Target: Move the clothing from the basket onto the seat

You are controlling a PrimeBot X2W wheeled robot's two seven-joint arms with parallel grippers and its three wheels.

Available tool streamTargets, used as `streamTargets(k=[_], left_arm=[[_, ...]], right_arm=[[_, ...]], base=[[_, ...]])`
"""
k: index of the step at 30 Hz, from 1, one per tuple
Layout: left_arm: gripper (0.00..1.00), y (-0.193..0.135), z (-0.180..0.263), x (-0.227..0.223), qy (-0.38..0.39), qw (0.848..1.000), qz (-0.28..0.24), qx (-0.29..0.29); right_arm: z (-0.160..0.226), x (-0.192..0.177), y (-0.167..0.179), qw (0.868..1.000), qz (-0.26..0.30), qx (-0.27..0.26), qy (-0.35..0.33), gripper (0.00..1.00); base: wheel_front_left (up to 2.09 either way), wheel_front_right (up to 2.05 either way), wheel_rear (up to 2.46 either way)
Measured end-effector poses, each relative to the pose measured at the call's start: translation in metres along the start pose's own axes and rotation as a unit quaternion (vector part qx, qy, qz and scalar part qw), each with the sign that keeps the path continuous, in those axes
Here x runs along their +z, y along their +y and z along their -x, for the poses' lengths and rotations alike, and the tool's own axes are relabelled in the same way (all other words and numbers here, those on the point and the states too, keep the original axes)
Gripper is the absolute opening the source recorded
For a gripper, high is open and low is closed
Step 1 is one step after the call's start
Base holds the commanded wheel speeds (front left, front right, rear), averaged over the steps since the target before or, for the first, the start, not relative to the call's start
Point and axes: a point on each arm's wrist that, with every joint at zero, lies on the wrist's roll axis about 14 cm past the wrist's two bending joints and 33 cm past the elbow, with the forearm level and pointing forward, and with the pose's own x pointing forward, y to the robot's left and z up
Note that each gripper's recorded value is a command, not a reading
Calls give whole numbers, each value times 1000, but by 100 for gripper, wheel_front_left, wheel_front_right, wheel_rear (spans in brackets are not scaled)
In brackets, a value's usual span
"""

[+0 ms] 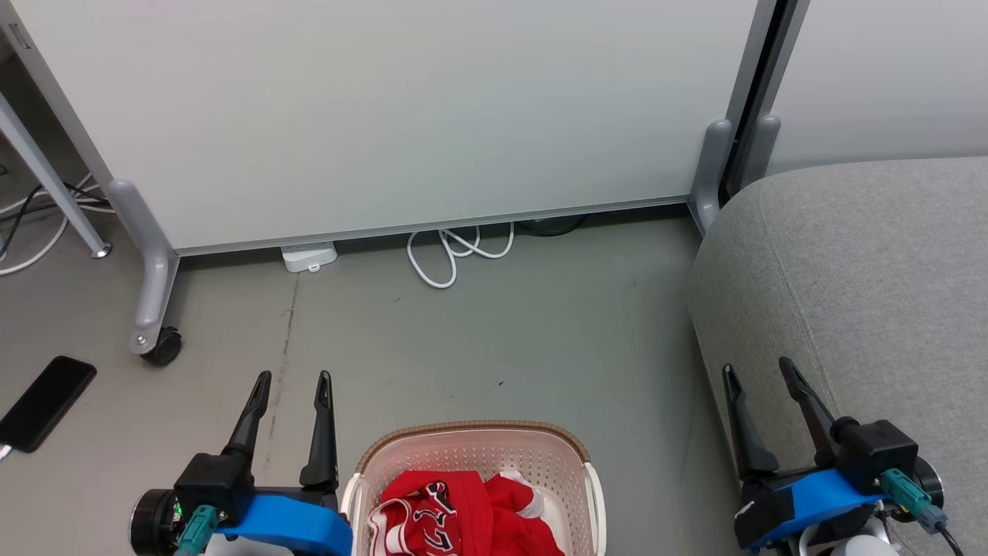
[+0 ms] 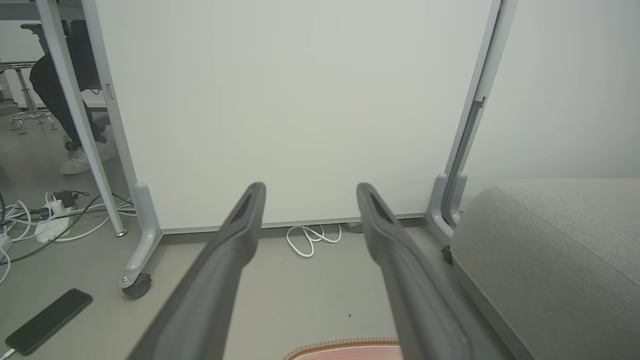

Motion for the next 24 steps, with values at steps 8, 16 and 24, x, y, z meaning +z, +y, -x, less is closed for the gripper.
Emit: streamTargets(k=[8,16,24], left_arm=[[100,-3,0,-2,0,1000,-15,-5],[100,-3,0,-3,2,1000,-12,-4],[100,-1,0,-4,3,1000,-10,-2]], right_arm=[[0,1,2,1000,21,7,-4,100],[1,0,2,1000,21,6,-3,100],[1,0,1,1000,19,4,-3,100]], base=[[0,0,0],[0,0,0],[0,0,0]])
